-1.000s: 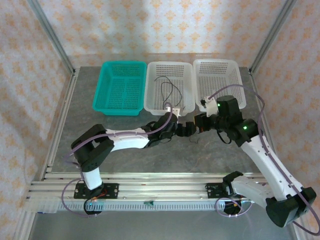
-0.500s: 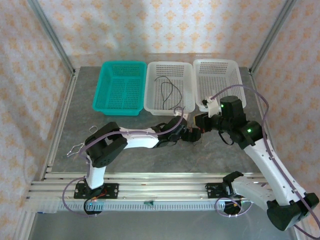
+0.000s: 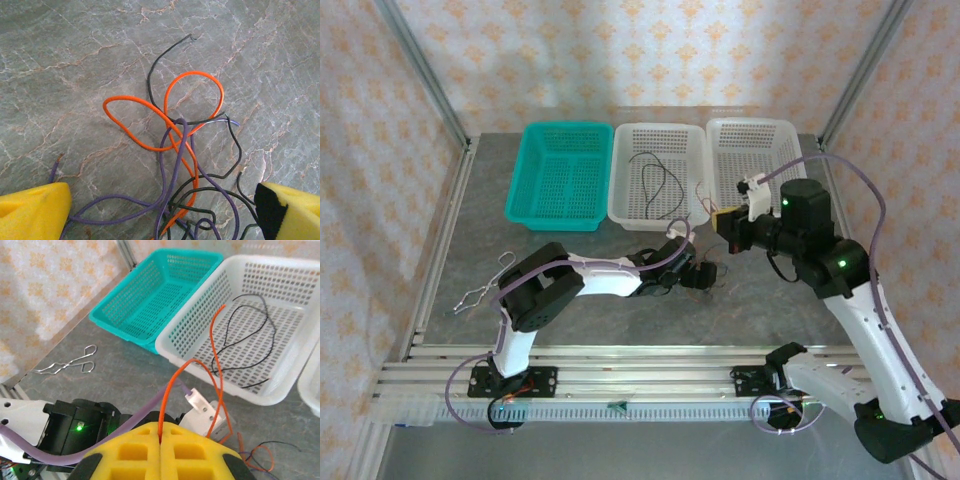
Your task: Untangle the cables
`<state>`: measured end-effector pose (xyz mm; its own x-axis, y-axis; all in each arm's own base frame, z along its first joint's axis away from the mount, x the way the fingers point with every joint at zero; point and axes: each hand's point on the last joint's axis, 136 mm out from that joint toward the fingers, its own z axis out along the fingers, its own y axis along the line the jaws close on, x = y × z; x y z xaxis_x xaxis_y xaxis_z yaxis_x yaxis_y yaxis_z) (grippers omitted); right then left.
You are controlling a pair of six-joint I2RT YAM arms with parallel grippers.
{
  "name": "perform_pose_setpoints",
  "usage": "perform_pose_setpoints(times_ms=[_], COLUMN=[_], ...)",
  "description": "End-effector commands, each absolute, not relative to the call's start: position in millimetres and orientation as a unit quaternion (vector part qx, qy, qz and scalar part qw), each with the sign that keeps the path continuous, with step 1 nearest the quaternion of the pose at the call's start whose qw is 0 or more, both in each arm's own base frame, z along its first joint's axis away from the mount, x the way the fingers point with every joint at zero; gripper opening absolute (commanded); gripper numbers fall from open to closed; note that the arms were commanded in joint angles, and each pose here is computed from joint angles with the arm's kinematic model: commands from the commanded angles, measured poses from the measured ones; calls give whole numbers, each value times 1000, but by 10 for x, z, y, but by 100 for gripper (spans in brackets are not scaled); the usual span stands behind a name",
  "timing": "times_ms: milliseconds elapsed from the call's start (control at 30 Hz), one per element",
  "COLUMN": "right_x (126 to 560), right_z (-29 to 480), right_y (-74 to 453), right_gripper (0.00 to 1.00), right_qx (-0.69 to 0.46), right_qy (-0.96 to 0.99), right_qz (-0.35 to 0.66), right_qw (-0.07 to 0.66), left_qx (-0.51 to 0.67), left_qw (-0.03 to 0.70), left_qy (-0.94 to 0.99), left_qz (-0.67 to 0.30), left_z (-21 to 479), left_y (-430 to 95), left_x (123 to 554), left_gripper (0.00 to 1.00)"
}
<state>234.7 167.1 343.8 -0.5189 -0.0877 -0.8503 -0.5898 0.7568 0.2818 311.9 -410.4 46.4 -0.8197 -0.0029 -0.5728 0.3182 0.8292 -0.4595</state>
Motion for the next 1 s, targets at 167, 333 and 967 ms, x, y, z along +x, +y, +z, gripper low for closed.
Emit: perform_pose_setpoints(times_ms=[167, 333, 967], right_x=[2355, 2401, 2930], right_z=[3963, 4188, 4109], right_y=[1270, 1003, 952], right_gripper=[0, 0, 0], right_qx=[-166, -114, -2], right_qy=[812, 805, 789], right_qz=[190, 141, 139], right_qw=[526, 566, 598], left_qx=[75, 74, 70], left_qw=[287, 290, 400], left_qy=[918, 917, 889], left_qz=[-264, -264, -213], left_z=[383, 414, 1608], left_y=[-4038, -4014, -3754], left_x=[3119, 3113, 3350], left_gripper=[95, 95, 98])
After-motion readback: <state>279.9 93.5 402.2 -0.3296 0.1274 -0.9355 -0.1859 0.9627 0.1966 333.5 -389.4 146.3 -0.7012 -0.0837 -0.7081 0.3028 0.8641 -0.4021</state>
